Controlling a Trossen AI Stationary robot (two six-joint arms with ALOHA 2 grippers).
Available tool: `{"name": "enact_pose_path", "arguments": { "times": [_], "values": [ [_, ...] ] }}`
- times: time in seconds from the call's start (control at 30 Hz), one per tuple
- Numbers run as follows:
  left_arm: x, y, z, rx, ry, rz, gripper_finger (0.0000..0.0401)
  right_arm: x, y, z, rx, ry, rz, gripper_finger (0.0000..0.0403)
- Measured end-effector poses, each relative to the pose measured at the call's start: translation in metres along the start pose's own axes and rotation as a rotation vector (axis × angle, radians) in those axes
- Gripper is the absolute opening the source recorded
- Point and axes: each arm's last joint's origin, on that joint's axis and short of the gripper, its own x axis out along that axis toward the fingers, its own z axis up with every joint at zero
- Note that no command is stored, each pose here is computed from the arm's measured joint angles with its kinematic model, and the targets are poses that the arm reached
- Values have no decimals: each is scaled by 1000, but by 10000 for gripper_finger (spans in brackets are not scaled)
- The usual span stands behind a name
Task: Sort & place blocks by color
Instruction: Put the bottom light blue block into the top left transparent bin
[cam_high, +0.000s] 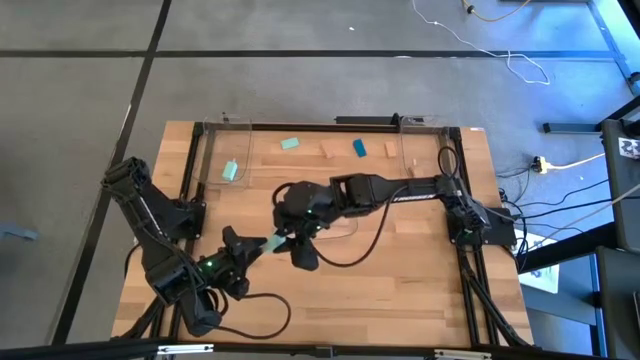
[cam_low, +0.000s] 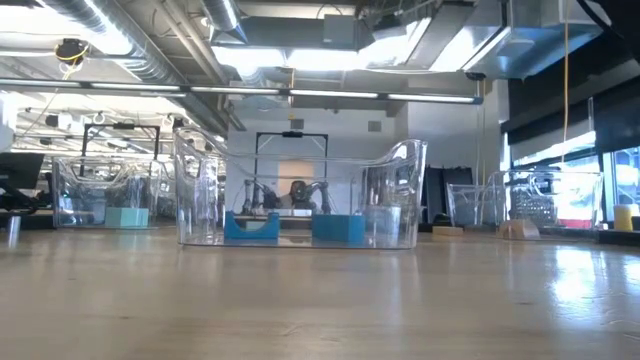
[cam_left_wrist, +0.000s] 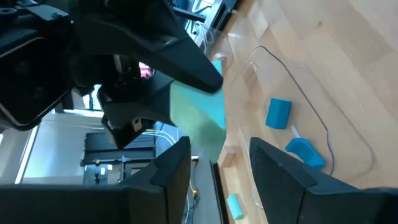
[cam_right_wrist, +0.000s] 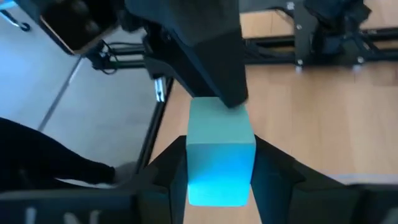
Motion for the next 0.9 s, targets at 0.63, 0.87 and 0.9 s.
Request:
{"name": "enact_pose_path", "arguments": {
  "times": [0.63, 0.87, 0.9],
  "values": [
    [-5, 0, 2, 17, -20, 60, 156, 0, 2, 3, 14, -25, 40, 131],
    [-5, 2, 3, -7, -25, 104, 156, 0, 2, 3, 14, -24, 42, 131],
    [-5, 2, 4, -13, -26, 105, 156, 0, 2, 3, 14, -24, 42, 131]
  ]
}}
